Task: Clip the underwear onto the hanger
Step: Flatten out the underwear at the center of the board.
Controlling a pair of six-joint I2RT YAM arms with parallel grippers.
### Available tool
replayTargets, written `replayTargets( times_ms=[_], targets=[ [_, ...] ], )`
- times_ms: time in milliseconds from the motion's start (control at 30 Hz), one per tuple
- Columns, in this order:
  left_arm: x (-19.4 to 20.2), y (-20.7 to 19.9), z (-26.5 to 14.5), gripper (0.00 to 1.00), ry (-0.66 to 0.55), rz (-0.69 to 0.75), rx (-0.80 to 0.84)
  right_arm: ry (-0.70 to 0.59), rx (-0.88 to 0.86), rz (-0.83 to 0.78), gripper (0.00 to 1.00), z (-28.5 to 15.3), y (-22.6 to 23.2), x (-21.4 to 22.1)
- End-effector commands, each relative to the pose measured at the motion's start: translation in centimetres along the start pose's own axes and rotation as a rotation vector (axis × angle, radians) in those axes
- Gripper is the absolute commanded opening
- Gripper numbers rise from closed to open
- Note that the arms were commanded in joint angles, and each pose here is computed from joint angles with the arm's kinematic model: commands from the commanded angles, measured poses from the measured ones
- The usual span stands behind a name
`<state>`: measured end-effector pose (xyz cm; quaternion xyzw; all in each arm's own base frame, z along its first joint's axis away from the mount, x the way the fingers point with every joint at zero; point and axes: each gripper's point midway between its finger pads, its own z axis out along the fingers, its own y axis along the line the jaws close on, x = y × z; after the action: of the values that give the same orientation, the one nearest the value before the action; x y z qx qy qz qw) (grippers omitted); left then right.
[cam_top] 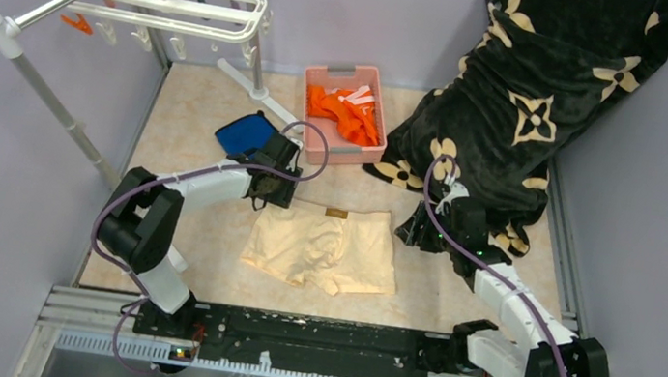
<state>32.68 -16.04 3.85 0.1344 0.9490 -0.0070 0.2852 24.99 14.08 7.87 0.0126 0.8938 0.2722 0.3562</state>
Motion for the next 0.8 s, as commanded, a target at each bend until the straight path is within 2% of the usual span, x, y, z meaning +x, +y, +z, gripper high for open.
replayTargets(
  times_ms=[0,100,267,467,767],
  targets=[
    [-1.0,0.3,0.2,0.57,-0.015,0.008,-0.03,-0.037,-0.021,-0.023,0.53,0.2,0.3,-1.0],
    [-0.6,0.4,0.3,0.49,-0.009,0.005,-0.036,-0.036,-0.02,-0.024,0.53,0.3,0.2,-1.0],
    [-0.4,0.7,0.3,0.44,-0.014,0.006,-0.048,-0.033,-0.025,-0.026,0.53,0.4,0.3,-1.1],
    [-0.9,0.0,0.5,0.54,-0.015,0.034,-0.012,-0.029,-0.025,-0.03,0.53,0.4,0.3,-0.9],
    [-0.8,-0.1,0.9,0.54,0.034,0.104,-0.105,-0.027,-0.026,-0.03,0.53,0.3,0.3,-0.8]
  ],
)
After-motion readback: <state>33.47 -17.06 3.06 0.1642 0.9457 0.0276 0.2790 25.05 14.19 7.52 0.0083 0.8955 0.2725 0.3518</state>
